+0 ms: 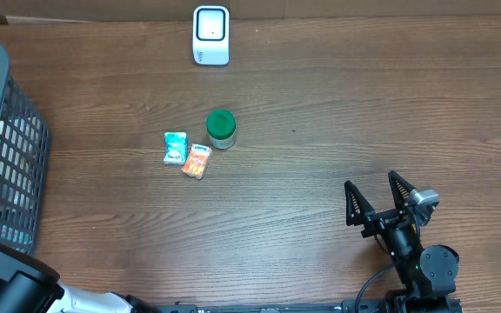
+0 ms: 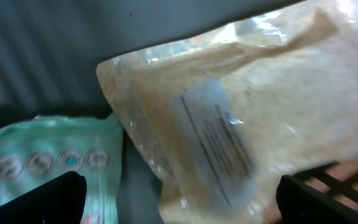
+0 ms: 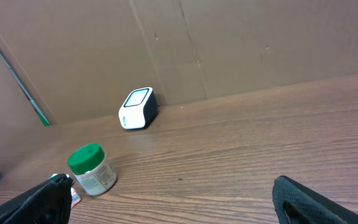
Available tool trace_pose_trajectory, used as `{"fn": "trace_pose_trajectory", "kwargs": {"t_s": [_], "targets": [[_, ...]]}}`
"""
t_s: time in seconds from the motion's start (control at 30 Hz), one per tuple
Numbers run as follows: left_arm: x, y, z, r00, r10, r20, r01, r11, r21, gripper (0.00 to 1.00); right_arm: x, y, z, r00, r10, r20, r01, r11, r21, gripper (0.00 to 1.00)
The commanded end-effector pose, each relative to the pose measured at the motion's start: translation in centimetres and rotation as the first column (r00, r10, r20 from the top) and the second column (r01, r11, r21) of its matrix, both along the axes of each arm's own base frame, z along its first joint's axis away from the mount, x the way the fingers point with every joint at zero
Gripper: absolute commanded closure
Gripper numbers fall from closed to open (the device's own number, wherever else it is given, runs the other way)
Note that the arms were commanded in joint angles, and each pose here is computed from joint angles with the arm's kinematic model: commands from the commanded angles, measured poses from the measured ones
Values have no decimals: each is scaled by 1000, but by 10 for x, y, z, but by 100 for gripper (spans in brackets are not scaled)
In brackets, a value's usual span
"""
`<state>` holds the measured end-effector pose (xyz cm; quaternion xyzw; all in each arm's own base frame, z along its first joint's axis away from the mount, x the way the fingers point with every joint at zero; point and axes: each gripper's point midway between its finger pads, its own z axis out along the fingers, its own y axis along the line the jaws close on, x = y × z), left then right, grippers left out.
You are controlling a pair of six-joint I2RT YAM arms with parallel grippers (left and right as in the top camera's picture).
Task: Scan the item barcode
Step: 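Reach the left gripper into the basket and grasp the beige snack bag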
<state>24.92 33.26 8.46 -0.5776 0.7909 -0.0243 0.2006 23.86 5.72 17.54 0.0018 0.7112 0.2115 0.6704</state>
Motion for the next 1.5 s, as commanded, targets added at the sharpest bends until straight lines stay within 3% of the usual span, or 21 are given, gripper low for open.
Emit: {"fn": "trace_pose_trajectory", "kwargs": {"t_s": [0.0, 0.37, 0.83, 0.87, 1.03, 1.07, 1.1, 1.3, 1.47], "targets": [[2, -2, -20, 1000, 23, 15, -23, 1000, -6, 0, 1, -2, -1, 1000, -12, 7, 12, 1000, 0, 0], [37, -10, -31, 992, -43, 116, 40, 999, 25, 0, 1, -2, -1, 1000, -12, 7, 12, 1000, 0, 0], [48, -28, -76, 994, -86, 63, 90, 995, -52, 2, 1, -2, -1, 1000, -12, 7, 12, 1000, 0, 0], [47, -28, -81, 994, -92, 55, 95, 994, -57, 3, 1, -2, -1, 1000, -12, 7, 12, 1000, 0, 0], [44, -31, -94, 994, -109, 29, 111, 991, -78, 30, 1, -2, -1, 1000, -12, 7, 12, 1000, 0, 0], [44, -31, -94, 994, -109, 31, 111, 991, -77, 45, 1, -2, -1, 1000, -12, 7, 12, 1000, 0, 0], [45, -31, -93, 993, -109, 33, 112, 991, -75, 50, 1, -2, -1, 1000, -12, 7, 12, 1000, 0, 0], [47, -31, -81, 992, -113, 53, 117, 991, -69, 63, 1, -2, -1, 1000, -12, 7, 12, 1000, 0, 0], [58, -26, -35, 983, -131, 126, 133, 991, -8, 71, 1, -2, -1, 1000, -12, 7, 12, 1000, 0, 0]]}}
